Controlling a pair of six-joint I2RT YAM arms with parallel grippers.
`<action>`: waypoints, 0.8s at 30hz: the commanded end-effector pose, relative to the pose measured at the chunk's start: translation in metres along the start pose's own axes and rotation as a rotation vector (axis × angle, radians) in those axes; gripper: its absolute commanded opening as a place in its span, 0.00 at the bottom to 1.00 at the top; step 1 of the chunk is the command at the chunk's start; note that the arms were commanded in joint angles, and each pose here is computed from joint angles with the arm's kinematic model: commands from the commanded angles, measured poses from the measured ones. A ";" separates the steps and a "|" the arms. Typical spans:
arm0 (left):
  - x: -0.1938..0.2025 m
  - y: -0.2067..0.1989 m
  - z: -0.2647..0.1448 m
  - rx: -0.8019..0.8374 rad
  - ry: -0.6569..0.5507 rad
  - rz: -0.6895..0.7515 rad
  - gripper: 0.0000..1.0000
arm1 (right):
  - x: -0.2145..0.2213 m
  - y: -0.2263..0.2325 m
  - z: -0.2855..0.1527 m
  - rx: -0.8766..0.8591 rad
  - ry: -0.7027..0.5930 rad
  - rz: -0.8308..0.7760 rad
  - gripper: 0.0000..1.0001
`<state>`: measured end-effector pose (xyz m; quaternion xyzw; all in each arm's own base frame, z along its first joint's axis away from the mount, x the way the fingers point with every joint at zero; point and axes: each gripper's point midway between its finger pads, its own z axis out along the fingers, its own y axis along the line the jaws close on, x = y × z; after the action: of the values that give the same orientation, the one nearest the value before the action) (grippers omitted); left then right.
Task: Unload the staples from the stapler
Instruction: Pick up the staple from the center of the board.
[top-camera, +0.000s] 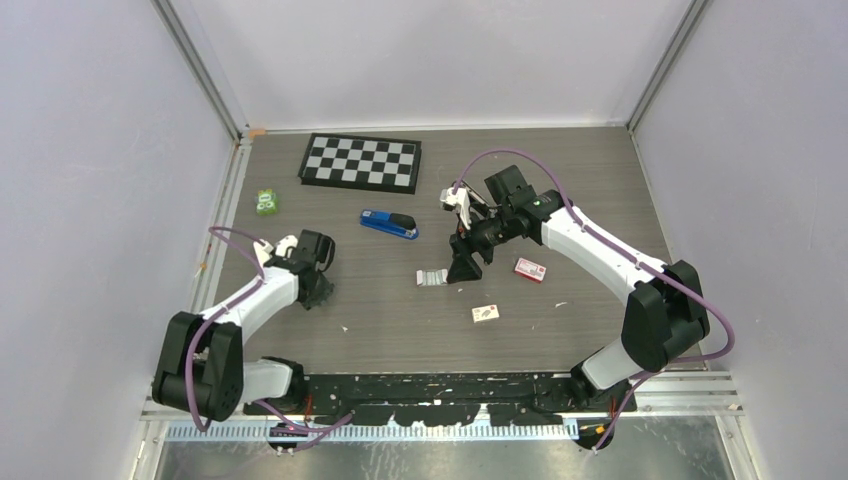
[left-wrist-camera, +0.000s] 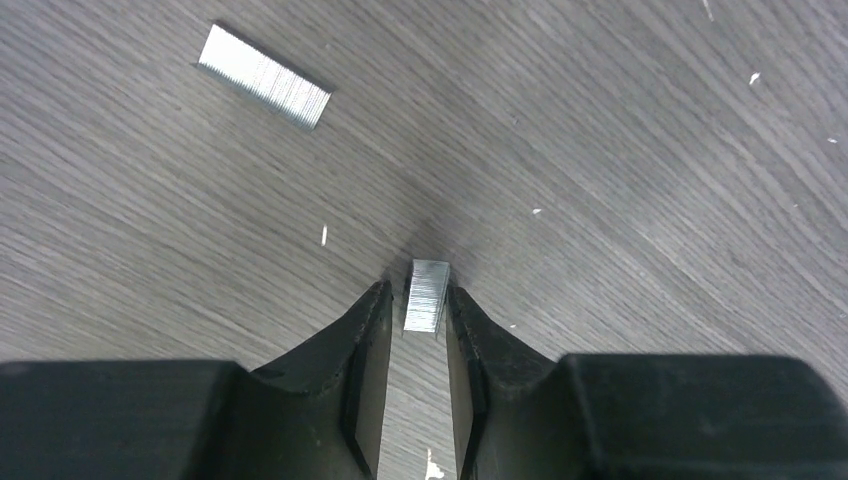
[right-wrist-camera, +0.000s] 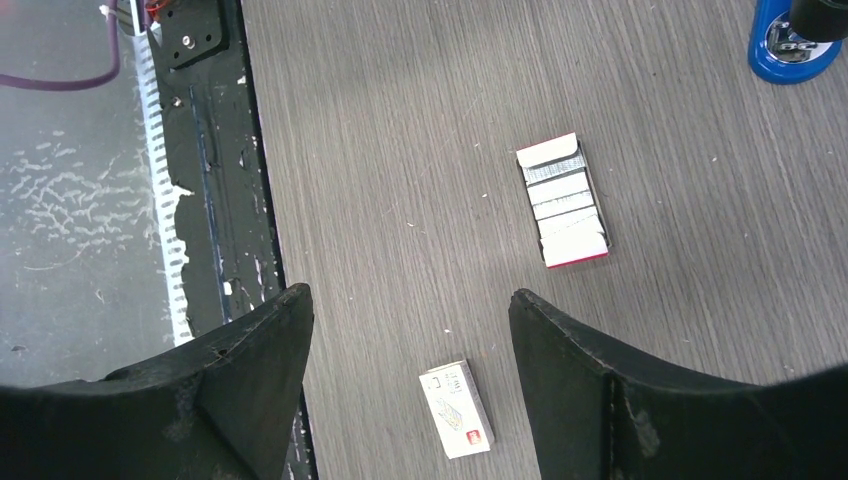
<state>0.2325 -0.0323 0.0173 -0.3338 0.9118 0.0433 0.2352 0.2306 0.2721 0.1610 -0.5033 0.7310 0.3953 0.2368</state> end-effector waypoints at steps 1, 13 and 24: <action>0.012 0.014 -0.005 -0.033 0.043 -0.001 0.29 | -0.018 0.008 -0.007 -0.018 -0.045 -0.054 0.76; 0.012 0.005 0.003 -0.003 0.045 0.038 0.17 | -0.019 0.010 -0.007 -0.024 -0.047 -0.057 0.76; 0.009 -0.025 -0.028 0.226 0.048 0.069 0.08 | -0.023 0.019 -0.006 -0.081 -0.077 -0.028 0.76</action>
<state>0.2247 -0.0439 0.0205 -0.3010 0.9269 0.0086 0.2238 0.2243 0.2743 0.1642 -0.5031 0.7238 0.4127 0.2294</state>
